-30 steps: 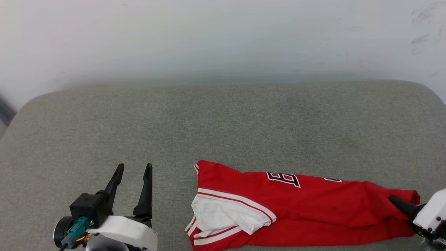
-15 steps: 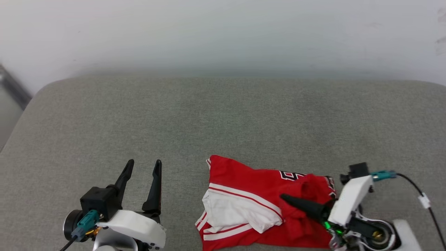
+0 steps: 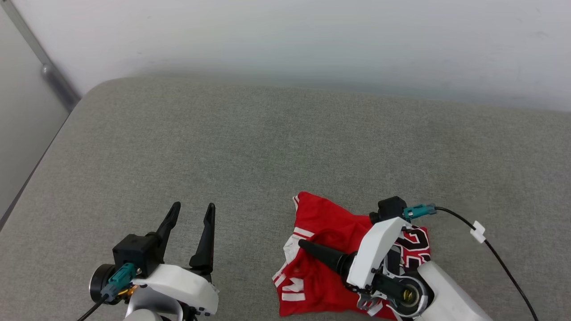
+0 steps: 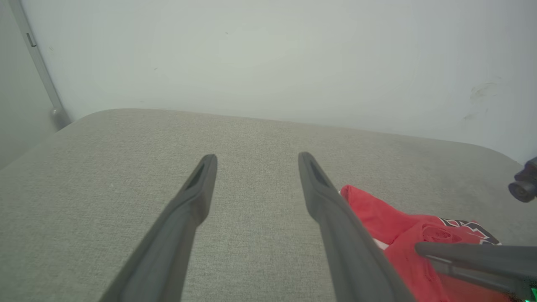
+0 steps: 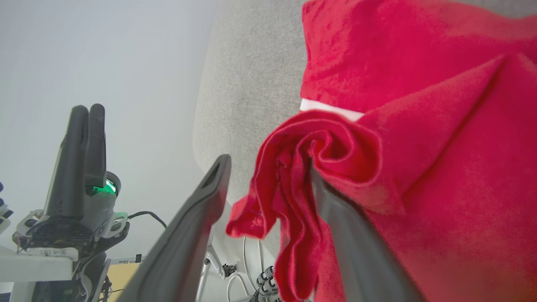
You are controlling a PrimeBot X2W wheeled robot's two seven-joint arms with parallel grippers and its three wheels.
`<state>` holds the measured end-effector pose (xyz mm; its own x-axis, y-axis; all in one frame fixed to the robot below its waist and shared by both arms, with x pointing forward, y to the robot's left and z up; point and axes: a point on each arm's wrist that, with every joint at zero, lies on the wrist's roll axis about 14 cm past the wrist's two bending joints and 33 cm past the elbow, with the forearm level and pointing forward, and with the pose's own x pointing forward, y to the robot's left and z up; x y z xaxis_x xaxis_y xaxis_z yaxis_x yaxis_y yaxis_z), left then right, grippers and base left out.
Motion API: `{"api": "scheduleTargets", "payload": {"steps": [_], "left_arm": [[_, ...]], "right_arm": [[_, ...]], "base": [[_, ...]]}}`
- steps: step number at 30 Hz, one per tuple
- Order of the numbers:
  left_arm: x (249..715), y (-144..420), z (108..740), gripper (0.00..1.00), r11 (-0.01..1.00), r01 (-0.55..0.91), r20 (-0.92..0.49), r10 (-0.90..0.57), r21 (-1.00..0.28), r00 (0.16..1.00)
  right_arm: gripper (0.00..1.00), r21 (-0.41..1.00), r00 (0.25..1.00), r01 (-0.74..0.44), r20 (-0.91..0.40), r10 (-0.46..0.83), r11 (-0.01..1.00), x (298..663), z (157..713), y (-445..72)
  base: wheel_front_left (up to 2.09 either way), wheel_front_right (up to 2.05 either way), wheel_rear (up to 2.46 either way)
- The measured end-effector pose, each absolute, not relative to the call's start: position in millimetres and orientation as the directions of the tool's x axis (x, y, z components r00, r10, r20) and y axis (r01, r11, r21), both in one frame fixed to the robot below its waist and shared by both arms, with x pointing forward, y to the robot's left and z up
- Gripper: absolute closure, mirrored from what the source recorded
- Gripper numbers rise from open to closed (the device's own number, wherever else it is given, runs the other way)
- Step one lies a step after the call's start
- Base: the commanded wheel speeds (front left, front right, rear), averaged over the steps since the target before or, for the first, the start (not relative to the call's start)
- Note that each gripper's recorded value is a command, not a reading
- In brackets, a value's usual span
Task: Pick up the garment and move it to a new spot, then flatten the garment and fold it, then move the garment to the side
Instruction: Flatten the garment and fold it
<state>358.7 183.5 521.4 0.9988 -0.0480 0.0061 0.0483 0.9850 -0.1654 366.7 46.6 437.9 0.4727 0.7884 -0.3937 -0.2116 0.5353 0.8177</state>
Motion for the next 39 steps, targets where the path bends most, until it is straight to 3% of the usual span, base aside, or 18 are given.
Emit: {"api": "scheduleTargets", "payload": {"steps": [4,8,11,14,17,24,29,39], "left_arm": [[359.5,185.8,518.6,0.00,0.986,0.040,0.001,-0.041,-0.164,0.999],[362.7,183.3,517.9,0.00,0.985,0.047,0.000,-0.047,-0.165,0.999],[366.3,181.4,518.8,0.00,0.985,0.052,0.004,-0.052,-0.165,0.999],[367.1,178.4,519.2,0.00,0.984,0.055,0.006,-0.055,-0.168,0.998],[367.0,175.2,519.4,0.00,0.983,0.061,0.006,-0.060,-0.173,0.998],[368.2,170.3,521.8,0.00,0.984,0.068,0.015,-0.066,-0.167,0.998],[371.5,167.3,524.2,0.00,0.985,0.077,0.025,-0.074,-0.155,0.997],[367.9,170.9,520.4,0.00,0.990,0.066,0.021,-0.063,-0.124,0.998]], "right_arm": [[0.00,0.799,0.451,-0.239,-0.412,0.791,0.552,362.8,432.8,54.2],[0.00,0.687,0.460,-0.395,-0.427,0.779,0.610,371.5,441.9,52.4],[0.00,0.531,0.531,-0.500,-0.436,0.727,0.684,389.7,447.6,25.7],[0.00,0.391,0.630,-0.521,-0.425,0.650,0.759,406.6,450.5,-12.6],[0.00,0.250,0.745,-0.490,-0.376,0.550,0.835,425.4,460.7,-59.7],[0.00,0.134,0.941,-0.269,-0.174,0.289,0.954,429.2,488.2,-166.6],[0.00,0.127,0.987,-0.144,-0.049,0.151,0.981,408.3,506.8,-207.5],[0.00,0.152,0.996,-0.083,0.052,0.076,0.985,359.2,534.6,-199.6]], "base": [[0.00,0.00,0.00],[0.00,0.00,0.00],[0.00,0.00,0.00],[0.00,0.00,0.00],[0.00,0.00,0.00],[0.00,0.00,0.00],[0.00,0.00,0.00],[0.00,0.00,0.00]]}}
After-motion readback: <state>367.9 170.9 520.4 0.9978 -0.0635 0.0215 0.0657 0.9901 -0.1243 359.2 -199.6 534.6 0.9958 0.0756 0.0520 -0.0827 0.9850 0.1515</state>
